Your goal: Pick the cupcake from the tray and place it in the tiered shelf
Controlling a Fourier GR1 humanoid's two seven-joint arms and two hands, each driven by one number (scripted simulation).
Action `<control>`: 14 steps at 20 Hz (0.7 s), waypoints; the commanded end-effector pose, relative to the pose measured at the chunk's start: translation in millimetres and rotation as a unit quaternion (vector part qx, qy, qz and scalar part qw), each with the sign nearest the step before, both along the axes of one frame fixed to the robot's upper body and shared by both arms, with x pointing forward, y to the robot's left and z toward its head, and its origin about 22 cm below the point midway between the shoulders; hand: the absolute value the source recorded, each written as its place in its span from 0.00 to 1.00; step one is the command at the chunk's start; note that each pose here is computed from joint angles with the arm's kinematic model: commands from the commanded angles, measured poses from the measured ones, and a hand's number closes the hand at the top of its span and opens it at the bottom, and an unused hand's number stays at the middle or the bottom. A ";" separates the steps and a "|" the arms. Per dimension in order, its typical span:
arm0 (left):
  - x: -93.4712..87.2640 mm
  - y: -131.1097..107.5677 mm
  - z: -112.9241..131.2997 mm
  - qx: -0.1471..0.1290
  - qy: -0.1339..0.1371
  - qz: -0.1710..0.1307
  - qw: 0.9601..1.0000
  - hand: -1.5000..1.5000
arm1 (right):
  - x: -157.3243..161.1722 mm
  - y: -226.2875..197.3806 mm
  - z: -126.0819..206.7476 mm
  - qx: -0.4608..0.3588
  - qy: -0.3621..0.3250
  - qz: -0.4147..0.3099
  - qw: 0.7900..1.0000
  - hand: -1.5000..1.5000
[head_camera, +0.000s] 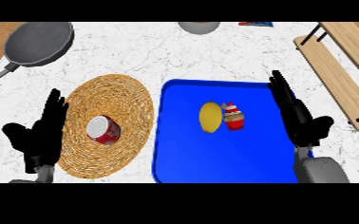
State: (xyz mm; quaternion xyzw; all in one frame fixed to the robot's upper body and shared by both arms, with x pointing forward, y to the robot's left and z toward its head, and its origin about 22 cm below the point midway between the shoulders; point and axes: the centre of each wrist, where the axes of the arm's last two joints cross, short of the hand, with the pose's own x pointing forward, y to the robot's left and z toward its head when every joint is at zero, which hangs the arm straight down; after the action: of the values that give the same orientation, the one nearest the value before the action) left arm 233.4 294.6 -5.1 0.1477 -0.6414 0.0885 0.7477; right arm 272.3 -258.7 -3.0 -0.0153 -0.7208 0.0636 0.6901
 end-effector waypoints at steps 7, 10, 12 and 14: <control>40.3 -39.4 52.4 0.010 -0.083 -0.155 0.984 0.50 | 42.9 -64.7 -2.4 -0.307 0.342 -0.027 0.888 1.00; 47.2 -42.7 62.5 0.004 -0.079 -0.175 0.981 0.50 | 64.8 -43.6 -10.8 -0.083 0.451 -0.094 0.884 0.00; 58.1 -37.4 74.9 0.004 -0.077 -0.180 0.981 0.50 | 90.8 -30.1 12.6 -0.030 0.468 -0.078 0.880 0.00; 63.0 -36.7 77.3 0.000 -0.071 -0.185 0.980 0.50 | 118.5 -22.5 42.9 -0.016 0.480 -0.047 0.876 0.00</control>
State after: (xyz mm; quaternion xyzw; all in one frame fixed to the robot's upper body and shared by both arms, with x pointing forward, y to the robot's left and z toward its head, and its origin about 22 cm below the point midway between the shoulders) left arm 283.7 260.0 58.5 0.0359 -0.7093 -0.0305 0.7033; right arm 361.7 -288.1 24.2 -0.0718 -0.3823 0.0753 0.9182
